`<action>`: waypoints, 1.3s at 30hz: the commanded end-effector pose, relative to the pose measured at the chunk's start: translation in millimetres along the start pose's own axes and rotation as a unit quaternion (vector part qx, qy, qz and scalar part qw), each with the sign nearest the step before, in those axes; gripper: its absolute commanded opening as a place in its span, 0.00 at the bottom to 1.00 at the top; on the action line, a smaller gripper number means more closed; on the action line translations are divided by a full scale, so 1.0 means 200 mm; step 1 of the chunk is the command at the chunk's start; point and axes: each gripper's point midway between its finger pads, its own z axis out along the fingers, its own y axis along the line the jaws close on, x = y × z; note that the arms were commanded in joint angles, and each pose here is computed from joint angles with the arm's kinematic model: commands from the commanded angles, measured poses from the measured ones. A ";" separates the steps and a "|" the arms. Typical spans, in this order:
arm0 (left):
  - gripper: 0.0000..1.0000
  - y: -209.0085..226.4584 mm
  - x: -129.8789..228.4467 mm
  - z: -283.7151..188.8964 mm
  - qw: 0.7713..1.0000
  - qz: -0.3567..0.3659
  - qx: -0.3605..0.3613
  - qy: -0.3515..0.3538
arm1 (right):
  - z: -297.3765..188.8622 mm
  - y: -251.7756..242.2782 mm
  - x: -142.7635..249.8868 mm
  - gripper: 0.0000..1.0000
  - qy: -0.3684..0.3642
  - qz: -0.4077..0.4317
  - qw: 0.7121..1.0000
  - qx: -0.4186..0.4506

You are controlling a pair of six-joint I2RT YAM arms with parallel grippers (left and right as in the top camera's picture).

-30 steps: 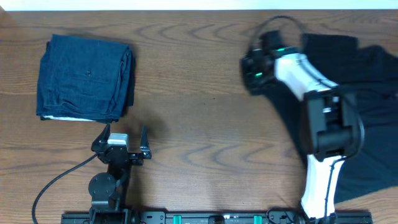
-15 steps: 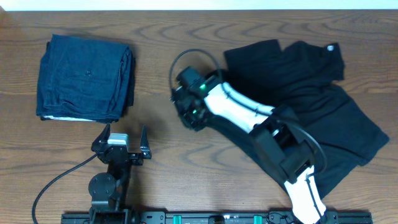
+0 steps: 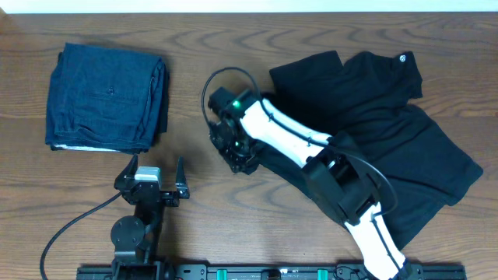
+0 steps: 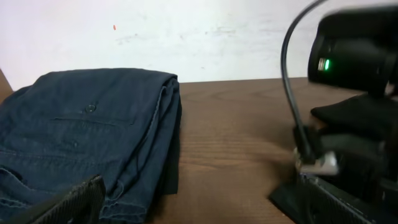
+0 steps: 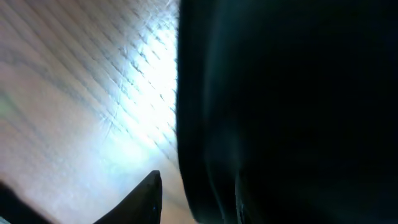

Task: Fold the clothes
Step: 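Drag the grasped black shirt leftward toward the table center with the right gripper, then release the shirt and move the right gripper back to the right edge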

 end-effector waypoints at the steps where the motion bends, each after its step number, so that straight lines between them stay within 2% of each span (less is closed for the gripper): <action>1: 0.98 -0.03 0.07 0.00 1.000 0.005 0.015 0.021 | -0.19 -0.06 -0.08 0.37 -0.045 0.013 0.999 -0.003; 8: 0.98 -0.03 0.07 0.00 1.000 0.005 0.015 0.021 | -0.59 -0.29 -0.07 0.38 -0.129 0.065 0.989 0.008; 12: 0.98 -0.03 0.07 0.00 1.000 0.005 0.015 0.021 | -0.79 -0.56 0.01 0.38 -0.168 0.149 0.974 0.037; 17: 0.98 -0.03 0.07 0.00 1.000 0.005 0.015 0.021 | -0.87 -0.91 0.19 0.39 -0.167 0.238 0.956 0.050; 23: 0.98 -0.03 0.07 0.00 1.000 0.005 0.015 0.021 | -0.95 -1.37 0.48 0.40 -0.155 0.342 0.918 0.124; 26: 0.98 -0.03 0.07 0.00 1.000 0.005 0.015 0.021 | -0.99 -1.56 0.65 0.47 -0.159 0.401 0.892 0.135; 27: 0.98 -0.03 0.07 0.00 1.000 0.005 0.015 0.021 | -1.01 -1.61 0.71 0.53 -0.160 0.418 0.884 0.135; 28: 0.98 -0.03 0.07 0.00 1.000 0.005 0.015 0.021 | -1.01 -1.66 0.76 0.65 -0.162 0.432 0.877 0.134; 29: 0.98 -0.03 0.07 0.00 1.000 0.005 0.015 0.021 | -1.03 -1.70 0.82 0.99 -0.163 0.447 0.869 0.134; 39: 0.98 -0.03 0.07 0.00 1.000 0.005 0.015 0.021 | -1.08 -1.97 1.24 0.99 -0.175 0.548 0.808 0.129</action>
